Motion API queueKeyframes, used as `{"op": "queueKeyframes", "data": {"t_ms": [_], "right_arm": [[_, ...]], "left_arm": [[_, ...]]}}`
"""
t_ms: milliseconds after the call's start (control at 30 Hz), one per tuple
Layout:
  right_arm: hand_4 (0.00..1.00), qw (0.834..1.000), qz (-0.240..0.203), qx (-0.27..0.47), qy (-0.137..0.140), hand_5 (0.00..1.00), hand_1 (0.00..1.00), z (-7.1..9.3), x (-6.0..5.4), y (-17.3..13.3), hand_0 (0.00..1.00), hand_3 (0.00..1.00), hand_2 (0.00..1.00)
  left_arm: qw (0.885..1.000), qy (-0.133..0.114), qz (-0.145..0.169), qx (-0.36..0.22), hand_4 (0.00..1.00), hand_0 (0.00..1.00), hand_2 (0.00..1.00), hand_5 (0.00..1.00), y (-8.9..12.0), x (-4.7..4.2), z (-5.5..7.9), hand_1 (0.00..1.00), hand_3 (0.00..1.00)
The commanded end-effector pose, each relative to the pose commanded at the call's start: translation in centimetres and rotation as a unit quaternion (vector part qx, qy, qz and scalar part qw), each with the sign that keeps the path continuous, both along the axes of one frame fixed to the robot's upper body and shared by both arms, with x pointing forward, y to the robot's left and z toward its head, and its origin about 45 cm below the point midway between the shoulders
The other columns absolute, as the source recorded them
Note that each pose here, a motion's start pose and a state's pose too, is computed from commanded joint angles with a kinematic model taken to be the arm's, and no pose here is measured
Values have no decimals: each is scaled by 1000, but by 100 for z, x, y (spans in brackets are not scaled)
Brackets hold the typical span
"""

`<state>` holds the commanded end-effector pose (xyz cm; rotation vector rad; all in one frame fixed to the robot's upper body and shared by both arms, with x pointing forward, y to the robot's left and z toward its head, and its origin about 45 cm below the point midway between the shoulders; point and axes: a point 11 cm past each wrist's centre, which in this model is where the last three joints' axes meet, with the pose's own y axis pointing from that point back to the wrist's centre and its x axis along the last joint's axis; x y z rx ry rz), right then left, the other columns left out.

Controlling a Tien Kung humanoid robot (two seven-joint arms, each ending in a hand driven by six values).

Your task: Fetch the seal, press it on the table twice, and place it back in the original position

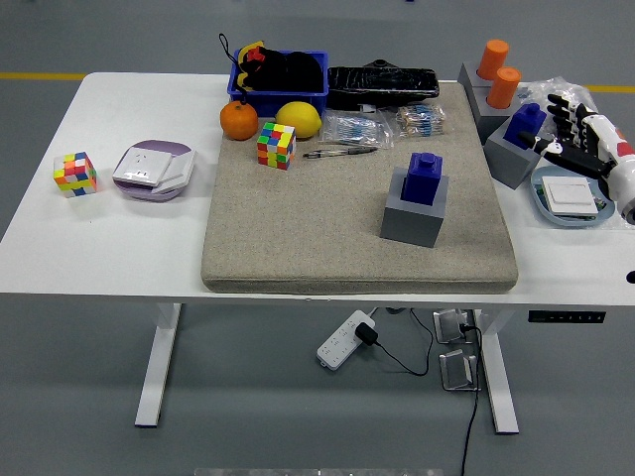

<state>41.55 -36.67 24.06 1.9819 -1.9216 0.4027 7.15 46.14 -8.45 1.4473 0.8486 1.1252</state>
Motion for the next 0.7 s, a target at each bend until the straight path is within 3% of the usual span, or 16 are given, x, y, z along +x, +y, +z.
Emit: {"op": "queueKeyframes", "data": {"t_ms": [67, 233, 267, 700], "right_arm": [[998, 1000, -11, 2, -2, 624, 916, -1, -29, -71, 939, 904, 908], [998, 999, -47, 11, -12, 624, 916, -24, -115, -283, 939, 904, 908], [998, 998, -51, 14, -14, 598, 862, -27, -126, -306, 910, 835, 841], [998, 993, -98, 50, -46, 603, 813, 10, -264, -501, 891, 782, 803]], "left_arm": [[1000, 0, 0, 0, 747, 827, 762, 314, -3, 4, -1, 795, 814], [1000, -1, 1, -2, 747, 827, 762, 314, -23, 6, -9, 795, 814], [1000, -1, 1, -2, 747, 827, 763, 314, -24, 5, -9, 798, 815], [1000, -2, 5, -3, 747, 827, 762, 314, -39, 2, -18, 797, 814]]}}
